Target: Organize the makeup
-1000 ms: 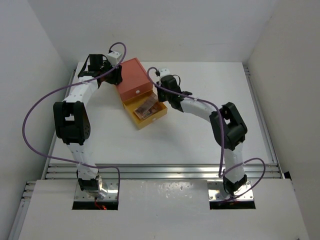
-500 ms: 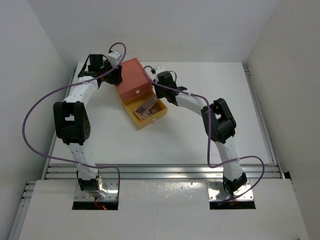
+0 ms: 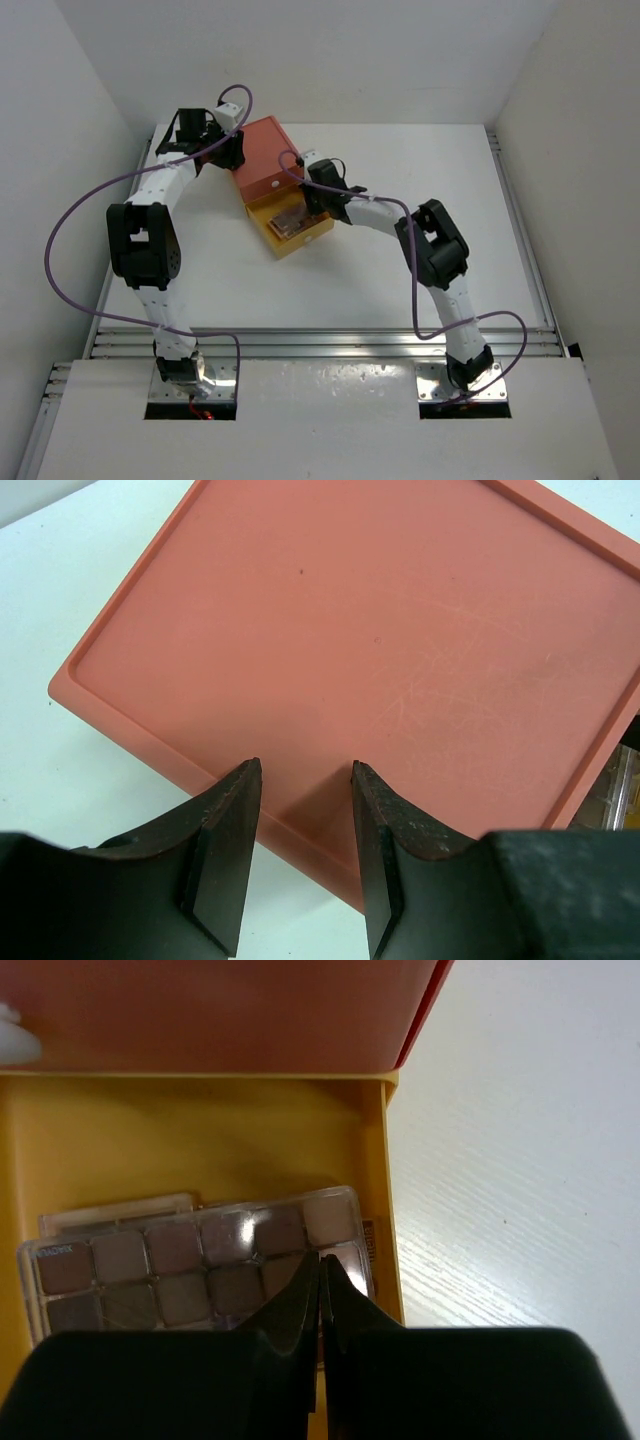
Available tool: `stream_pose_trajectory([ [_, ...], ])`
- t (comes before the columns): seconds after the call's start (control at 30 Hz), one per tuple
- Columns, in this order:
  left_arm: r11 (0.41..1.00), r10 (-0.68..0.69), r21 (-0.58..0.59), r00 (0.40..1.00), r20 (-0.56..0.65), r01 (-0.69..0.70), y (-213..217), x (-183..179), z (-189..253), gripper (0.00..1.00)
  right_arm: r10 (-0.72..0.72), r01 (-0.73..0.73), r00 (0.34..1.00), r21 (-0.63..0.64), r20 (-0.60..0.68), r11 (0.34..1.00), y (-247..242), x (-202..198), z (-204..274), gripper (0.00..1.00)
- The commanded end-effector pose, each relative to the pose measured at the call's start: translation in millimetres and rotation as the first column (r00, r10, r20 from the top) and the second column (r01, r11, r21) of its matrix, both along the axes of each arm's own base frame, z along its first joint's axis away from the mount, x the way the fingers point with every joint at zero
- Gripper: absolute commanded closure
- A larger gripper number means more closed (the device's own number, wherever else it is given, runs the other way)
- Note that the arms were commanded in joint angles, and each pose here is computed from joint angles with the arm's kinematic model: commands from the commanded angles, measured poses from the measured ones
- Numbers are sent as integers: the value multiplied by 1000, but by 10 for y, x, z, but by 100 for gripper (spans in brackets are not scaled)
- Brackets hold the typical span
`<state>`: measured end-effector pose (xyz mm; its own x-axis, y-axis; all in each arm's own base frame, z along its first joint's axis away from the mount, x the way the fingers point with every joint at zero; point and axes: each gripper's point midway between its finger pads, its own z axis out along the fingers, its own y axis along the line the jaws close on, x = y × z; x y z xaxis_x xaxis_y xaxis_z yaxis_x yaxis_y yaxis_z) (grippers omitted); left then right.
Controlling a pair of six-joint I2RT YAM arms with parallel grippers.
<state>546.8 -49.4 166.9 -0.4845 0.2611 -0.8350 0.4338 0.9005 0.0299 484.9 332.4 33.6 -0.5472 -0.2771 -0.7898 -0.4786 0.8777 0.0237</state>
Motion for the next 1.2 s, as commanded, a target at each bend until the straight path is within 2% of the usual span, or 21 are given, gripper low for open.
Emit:
stream_pose_trajectory([
  [0.0,999,45,-1,967,-252,-47,107,-363,-642,53,18,-24,996,67,90,997,90,-35,581,100],
  [0.17,999,45,-1,967,-252,-47,107,-363,-642,53,133,-139,972,17,191,990,153,-388,1074,99],
  [0.2,999,45,-1,967,-252,-47,107,-363,-642,53,153,-152,978,-19,144,988,61,-556,848,99],
  [0.27,999,45,-1,967,-252,-47,107,-363,-642,53,172,-172,977,-10,125,985,-20,-796,886,99],
  [0.3,999,36,-9,967,-252,-40,89,-366,-638,53,175,-174,982,-20,70,985,-105,-956,688,99],
  [0.4,999,36,-9,967,-252,-40,89,-366,-638,53,126,-127,992,26,25,992,-296,-1157,640,100],
  [0.43,999,36,-9,967,-252,-40,89,-366,-638,53,132,-131,991,29,-34,991,-304,-1350,432,100],
  [0.5,999,36,-9,965,-261,-40,89,-388,-672,53,131,-124,988,78,-81,989,-233,-1417,323,100],
  [0.57,999,36,-9,965,-261,-40,89,-389,-672,53,132,-119,985,110,-115,987,-137,-1396,168,100],
  [0.67,999,36,-9,962,-270,-40,89,-390,-717,53,136,-117,986,182,-97,976,101,-1233,117,100],
  [0.9,1000,26,-1,960,-279,-27,11,-419,-755,53,66,-80,996,333,54,939,562,-631,345,100],
  [0.97,1000,20,11,961,-275,-17,-17,-420,-758,53,0,-34,995,335,102,941,533,-472,413,100],
  [1.17,1000,20,12,958,-286,-17,-16,-448,-798,53,-59,1,984,327,169,945,603,-188,407,100],
])
